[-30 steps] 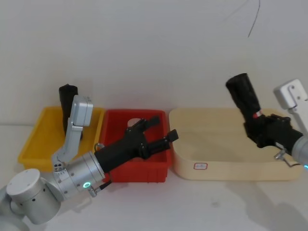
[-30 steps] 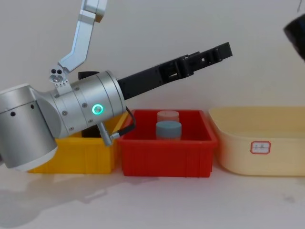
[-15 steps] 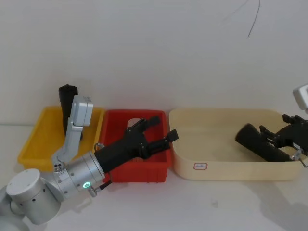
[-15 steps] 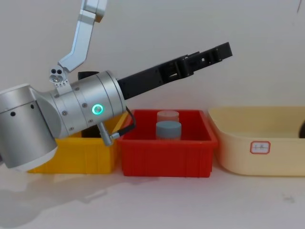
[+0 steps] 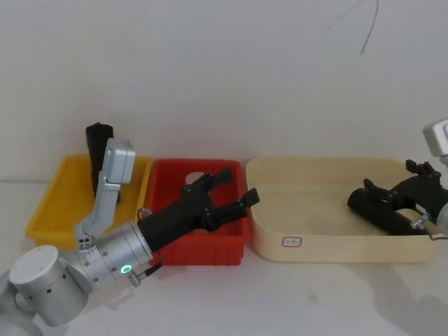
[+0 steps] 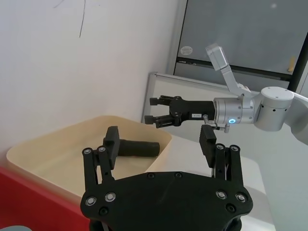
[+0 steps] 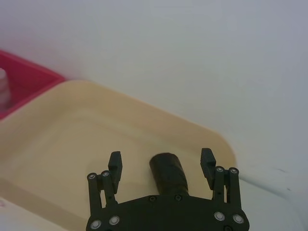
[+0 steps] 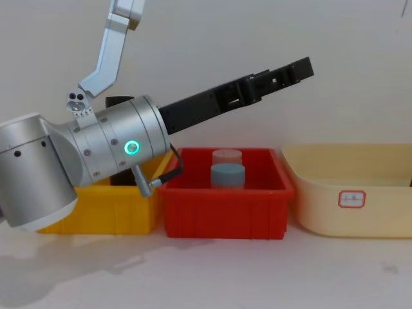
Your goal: Pick up the garbage bag with the one hand and transfer it to the other hand.
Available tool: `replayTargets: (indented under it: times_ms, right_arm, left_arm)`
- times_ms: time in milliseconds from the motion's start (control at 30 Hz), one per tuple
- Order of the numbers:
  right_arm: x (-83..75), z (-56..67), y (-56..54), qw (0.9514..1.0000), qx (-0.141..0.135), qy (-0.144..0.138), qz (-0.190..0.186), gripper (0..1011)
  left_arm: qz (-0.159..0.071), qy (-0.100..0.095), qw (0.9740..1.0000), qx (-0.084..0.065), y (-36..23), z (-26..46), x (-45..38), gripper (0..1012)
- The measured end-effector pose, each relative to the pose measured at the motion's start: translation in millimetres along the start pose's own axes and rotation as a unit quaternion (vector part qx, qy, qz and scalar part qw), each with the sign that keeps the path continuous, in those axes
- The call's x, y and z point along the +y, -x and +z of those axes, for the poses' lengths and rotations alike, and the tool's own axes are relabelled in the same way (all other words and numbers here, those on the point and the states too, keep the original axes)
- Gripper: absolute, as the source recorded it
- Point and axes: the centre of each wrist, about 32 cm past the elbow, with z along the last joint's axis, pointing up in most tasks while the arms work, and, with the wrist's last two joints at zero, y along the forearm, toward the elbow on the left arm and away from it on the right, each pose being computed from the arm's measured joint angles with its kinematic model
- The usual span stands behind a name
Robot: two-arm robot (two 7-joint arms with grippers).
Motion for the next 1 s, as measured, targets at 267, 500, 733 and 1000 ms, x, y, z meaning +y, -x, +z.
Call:
replayTargets:
  times_ms: [267,500,733,1000]
  right_arm:
    - [-3.3,4.8,10.9,0.9994,0.011,-0.023,0.025,1001]
    - [-6.5,10.4,25.7,0.9971,0.02,-0.042,0.061,1001]
    - [-5.6,16.1,40.3,0.9929,0.023,-0.058,0.102,1001]
    - [3.3,26.5,55.4,0.9851,0.017,-0.074,0.154,1001]
  left_arm:
    - [0.009,0.001,0.9999,-0.008,0.3,1.7,2.2,1000]
    - [0.036,0.0,0.9989,-0.032,1.9,6.2,10.2,1000]
    - [0.071,0.0,0.996,-0.055,3.9,11.3,21.7,1000]
    - [0.126,0.0,0.9888,-0.079,8.1,16.1,40.3,1000]
